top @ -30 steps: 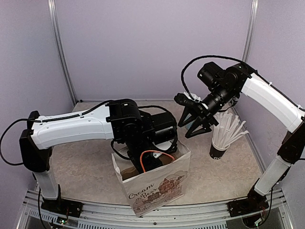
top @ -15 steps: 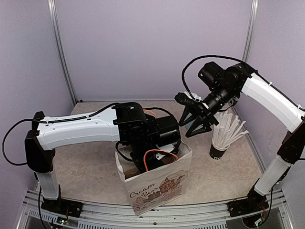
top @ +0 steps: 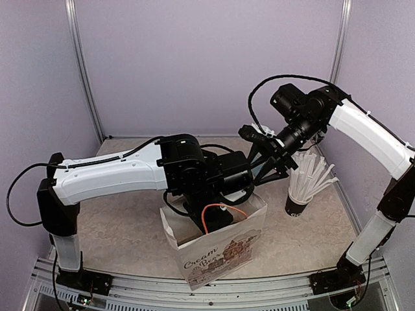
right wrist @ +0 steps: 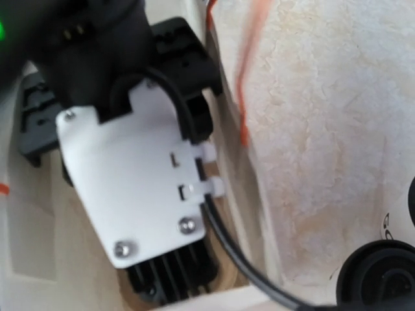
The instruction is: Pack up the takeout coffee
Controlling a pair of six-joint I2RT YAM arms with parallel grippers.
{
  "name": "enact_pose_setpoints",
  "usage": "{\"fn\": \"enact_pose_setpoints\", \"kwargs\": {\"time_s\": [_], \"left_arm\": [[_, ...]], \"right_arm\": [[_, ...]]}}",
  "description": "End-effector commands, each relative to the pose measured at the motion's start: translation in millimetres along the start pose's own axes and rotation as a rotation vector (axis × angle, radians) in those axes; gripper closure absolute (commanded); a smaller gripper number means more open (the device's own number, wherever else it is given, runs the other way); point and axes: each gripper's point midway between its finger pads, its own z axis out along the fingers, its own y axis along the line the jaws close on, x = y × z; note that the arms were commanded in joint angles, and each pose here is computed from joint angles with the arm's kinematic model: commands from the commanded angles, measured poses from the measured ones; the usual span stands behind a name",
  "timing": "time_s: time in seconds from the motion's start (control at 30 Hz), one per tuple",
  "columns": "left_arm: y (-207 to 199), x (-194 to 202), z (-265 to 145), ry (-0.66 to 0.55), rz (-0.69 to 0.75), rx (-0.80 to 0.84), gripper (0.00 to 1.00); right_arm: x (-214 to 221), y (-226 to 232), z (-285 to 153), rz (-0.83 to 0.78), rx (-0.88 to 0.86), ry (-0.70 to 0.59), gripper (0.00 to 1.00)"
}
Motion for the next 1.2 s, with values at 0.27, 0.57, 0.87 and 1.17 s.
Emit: {"fn": "enact_pose_setpoints", "kwargs": {"time_s": [0.27, 0.57, 0.87, 1.17], "left_arm": [[-2.6, -25.7, -115.0, -0.305, -0.034, 0.085, 0.61], [-7.4, -20.5, -187.4, -0.488, -0.001, 0.159, 0.64], [54.9, -17.9, -202.8, -0.604, -0.125, -0.039, 0.56], [75.7, -49.9, -169.9, -0.613, -0.106, -0.051, 0.68]], "right_arm": [[-8.6, -18.5, -10.7, -0.004, 0.040, -0.013, 0.43], [-8.2, -26.5, -15.6, 0.033, 0.031, -0.056, 0.43], [1.5, -26.8, -10.3, 0.076, 0.015, -0.061, 0.42], [4.5, -31.1, -5.1, 0.103, 0.001, -0.064, 0.43]]}}
